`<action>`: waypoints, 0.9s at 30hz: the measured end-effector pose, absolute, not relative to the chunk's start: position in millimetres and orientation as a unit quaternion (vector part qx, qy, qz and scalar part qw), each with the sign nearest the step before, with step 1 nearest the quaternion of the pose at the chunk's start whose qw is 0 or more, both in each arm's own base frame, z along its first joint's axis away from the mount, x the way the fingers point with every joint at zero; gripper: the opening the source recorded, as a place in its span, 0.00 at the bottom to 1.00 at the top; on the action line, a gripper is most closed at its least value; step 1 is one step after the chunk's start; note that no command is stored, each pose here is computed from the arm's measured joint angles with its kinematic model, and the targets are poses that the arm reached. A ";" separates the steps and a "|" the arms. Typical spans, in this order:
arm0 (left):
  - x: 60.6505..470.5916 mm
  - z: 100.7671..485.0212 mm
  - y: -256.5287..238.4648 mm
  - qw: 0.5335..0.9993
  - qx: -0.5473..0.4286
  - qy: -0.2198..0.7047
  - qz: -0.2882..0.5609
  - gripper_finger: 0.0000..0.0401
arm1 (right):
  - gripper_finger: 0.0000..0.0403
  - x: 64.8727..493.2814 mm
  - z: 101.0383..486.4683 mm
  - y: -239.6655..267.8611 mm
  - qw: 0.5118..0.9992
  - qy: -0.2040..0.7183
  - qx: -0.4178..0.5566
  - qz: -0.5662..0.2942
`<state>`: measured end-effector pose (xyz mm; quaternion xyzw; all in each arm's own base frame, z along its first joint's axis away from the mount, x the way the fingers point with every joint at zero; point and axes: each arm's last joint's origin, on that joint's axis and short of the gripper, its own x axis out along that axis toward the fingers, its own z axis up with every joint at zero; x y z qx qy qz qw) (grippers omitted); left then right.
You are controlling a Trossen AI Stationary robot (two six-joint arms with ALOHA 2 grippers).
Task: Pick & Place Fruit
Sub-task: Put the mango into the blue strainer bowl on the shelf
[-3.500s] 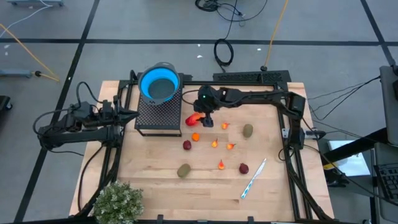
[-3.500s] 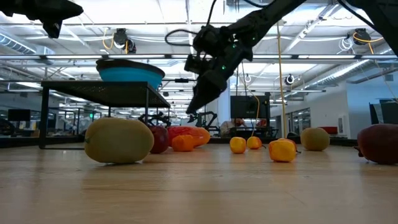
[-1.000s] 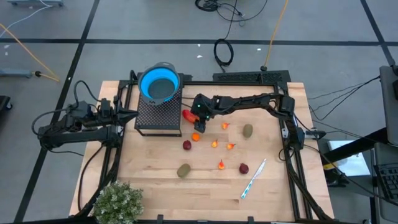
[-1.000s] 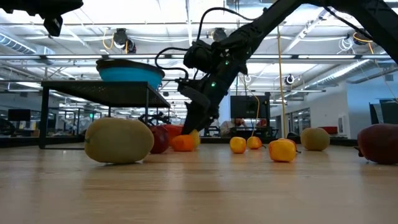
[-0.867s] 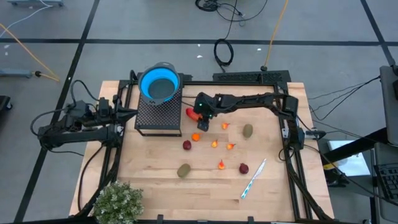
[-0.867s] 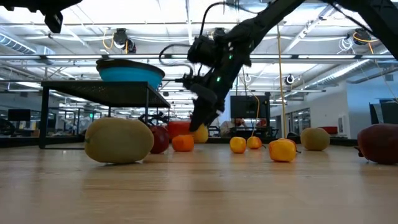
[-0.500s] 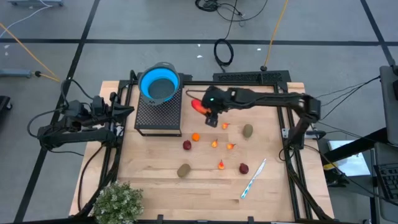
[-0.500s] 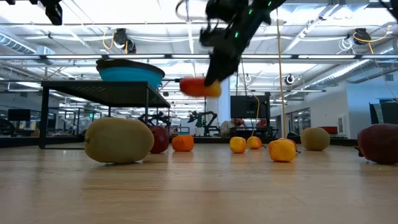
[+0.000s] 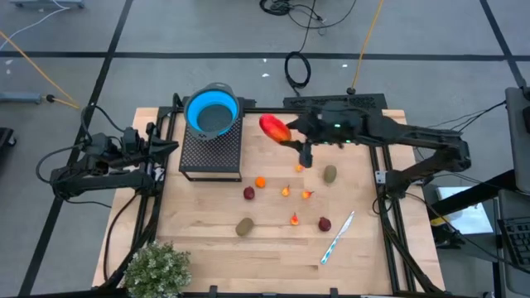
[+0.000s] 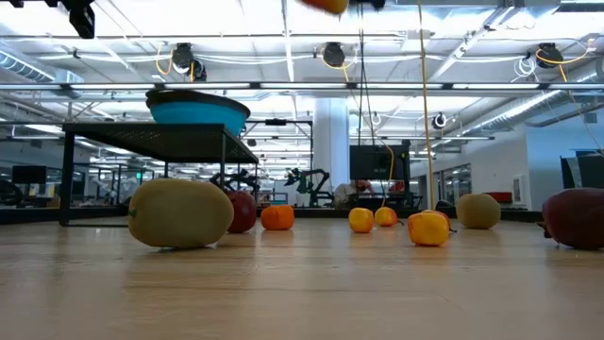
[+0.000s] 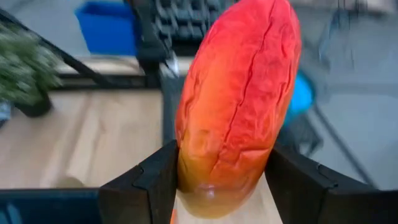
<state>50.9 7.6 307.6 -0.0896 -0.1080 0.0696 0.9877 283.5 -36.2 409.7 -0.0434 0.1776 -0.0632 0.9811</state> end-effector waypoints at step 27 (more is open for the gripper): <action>50.9 307.5 7.6 0.989 -0.070 -0.106 0.072 0.06 | 0.52 207.7 398.2 33.5 0.891 -0.310 -0.332 -0.002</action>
